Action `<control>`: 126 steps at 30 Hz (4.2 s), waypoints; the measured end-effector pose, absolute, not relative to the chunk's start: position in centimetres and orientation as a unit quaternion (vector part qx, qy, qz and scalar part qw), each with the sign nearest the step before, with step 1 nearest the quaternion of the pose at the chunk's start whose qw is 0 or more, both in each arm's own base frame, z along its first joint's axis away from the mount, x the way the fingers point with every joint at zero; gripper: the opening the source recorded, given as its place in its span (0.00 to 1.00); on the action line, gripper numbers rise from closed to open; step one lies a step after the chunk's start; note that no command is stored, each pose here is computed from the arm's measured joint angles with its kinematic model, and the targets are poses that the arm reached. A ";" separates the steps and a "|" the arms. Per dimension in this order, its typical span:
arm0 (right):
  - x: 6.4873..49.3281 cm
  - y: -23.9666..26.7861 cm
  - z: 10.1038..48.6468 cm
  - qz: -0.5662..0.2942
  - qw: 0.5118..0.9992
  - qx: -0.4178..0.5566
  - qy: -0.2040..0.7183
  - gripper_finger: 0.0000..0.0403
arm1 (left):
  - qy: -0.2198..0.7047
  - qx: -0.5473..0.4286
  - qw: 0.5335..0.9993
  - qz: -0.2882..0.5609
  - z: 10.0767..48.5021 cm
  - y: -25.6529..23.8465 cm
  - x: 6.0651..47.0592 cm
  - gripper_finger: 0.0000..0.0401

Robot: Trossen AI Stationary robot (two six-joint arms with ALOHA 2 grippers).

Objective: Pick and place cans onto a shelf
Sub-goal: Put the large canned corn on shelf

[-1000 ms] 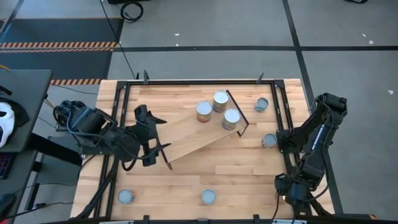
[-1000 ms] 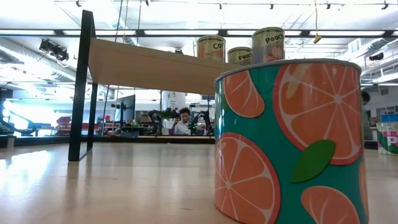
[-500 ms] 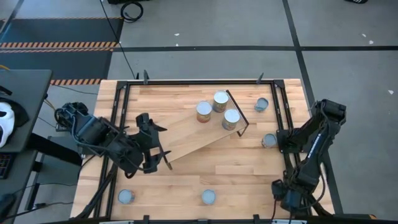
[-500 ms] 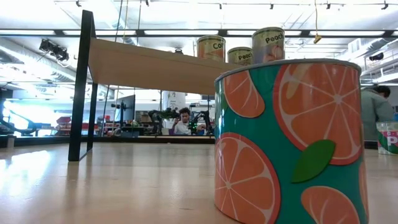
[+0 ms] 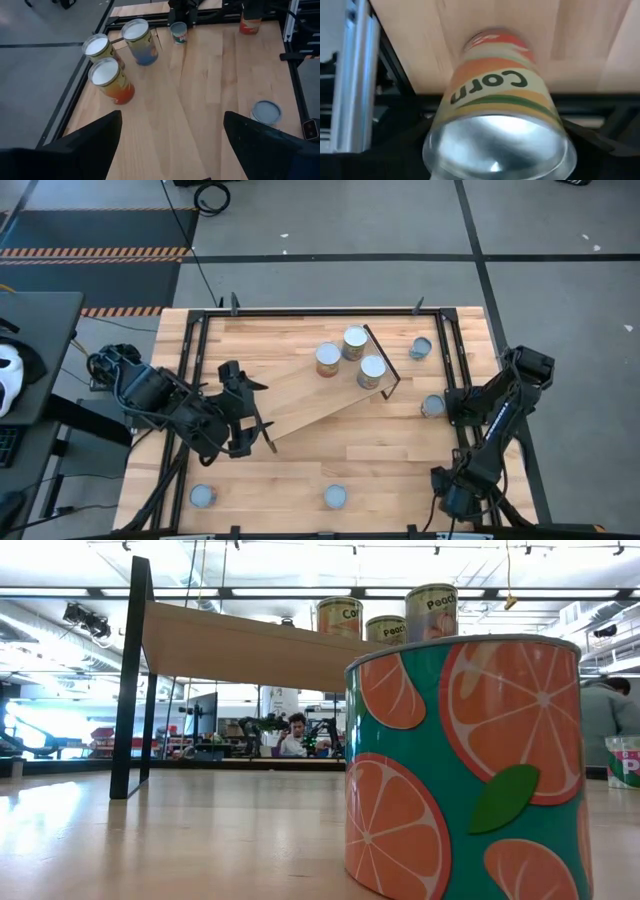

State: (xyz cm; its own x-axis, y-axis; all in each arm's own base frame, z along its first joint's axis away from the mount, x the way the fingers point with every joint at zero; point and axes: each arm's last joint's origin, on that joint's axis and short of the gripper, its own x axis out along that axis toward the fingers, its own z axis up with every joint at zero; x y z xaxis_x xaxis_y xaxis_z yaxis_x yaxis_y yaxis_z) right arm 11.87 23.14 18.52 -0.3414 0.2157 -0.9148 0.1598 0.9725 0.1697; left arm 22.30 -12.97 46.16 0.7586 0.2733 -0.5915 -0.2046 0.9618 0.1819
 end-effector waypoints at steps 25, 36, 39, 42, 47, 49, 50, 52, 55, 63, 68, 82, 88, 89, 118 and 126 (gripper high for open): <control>31.8 12.3 35.8 -0.097 0.774 0.362 0.510 0.76 | 0.322 0.070 0.929 0.168 47.5 -9.9 19.1 0.89; 35.8 9.1 39.3 -0.124 0.815 0.226 0.520 0.76 | 0.326 0.061 0.923 0.195 47.5 -8.7 19.7 0.89; 35.7 7.8 38.9 -0.145 0.803 0.181 0.549 0.76 | 0.326 0.055 0.921 0.205 47.5 -8.3 19.9 0.89; 35.6 6.8 38.4 -0.159 0.788 0.163 0.571 0.76 | 0.324 0.040 0.920 0.219 47.5 -7.9 20.1 0.89; 36.3 5.7 37.8 -0.165 0.785 0.161 0.575 0.76 | 0.323 0.034 0.918 0.227 47.5 -7.6 20.2 0.89; 36.3 5.2 37.8 -0.172 0.783 0.168 0.574 0.76 | 0.320 0.026 0.918 0.231 47.5 -7.6 20.2 0.89; 36.3 5.0 37.8 -0.176 0.780 0.174 0.574 0.76 | 0.319 0.024 0.919 0.231 47.5 -7.6 20.3 0.89; 36.4 4.6 37.7 -0.188 0.777 0.187 0.571 0.76 | 0.311 0.016 0.922 0.230 47.6 -7.6 20.4 0.89; 36.4 4.3 37.8 -0.192 0.771 0.207 0.571 0.76 | 0.293 -0.004 0.930 0.221 48.2 -7.7 20.6 0.89; 36.5 3.7 37.4 -0.225 0.751 0.257 0.566 0.80 | 0.267 -0.006 0.942 0.203 49.7 -7.6 20.0 0.89; 36.5 3.7 37.4 -0.254 0.744 0.277 0.552 0.84 | 0.254 -0.013 0.947 0.198 50.6 -7.3 19.5 0.89; 36.8 3.3 37.1 -0.295 0.733 0.304 0.532 0.82 | 0.181 -0.044 0.969 0.164 55.0 -5.9 16.3 0.89; 37.4 3.2 35.4 -0.298 0.719 0.303 0.550 0.83 | 0.156 -0.071 0.976 0.136 55.9 -5.6 15.5 0.89; 37.4 3.2 35.3 -0.301 0.718 0.302 0.551 0.83 | 0.155 -0.074 0.976 0.131 56.0 -5.6 15.3 0.89; 37.2 1.8 35.3 -0.307 0.702 0.315 0.560 0.86 | 0.162 -0.087 0.979 0.086 56.2 -5.4 14.5 0.89; 37.2 1.7 35.3 -0.322 0.705 0.310 0.551 0.92 | 0.163 -0.082 0.980 0.085 56.2 -5.4 14.5 0.89</control>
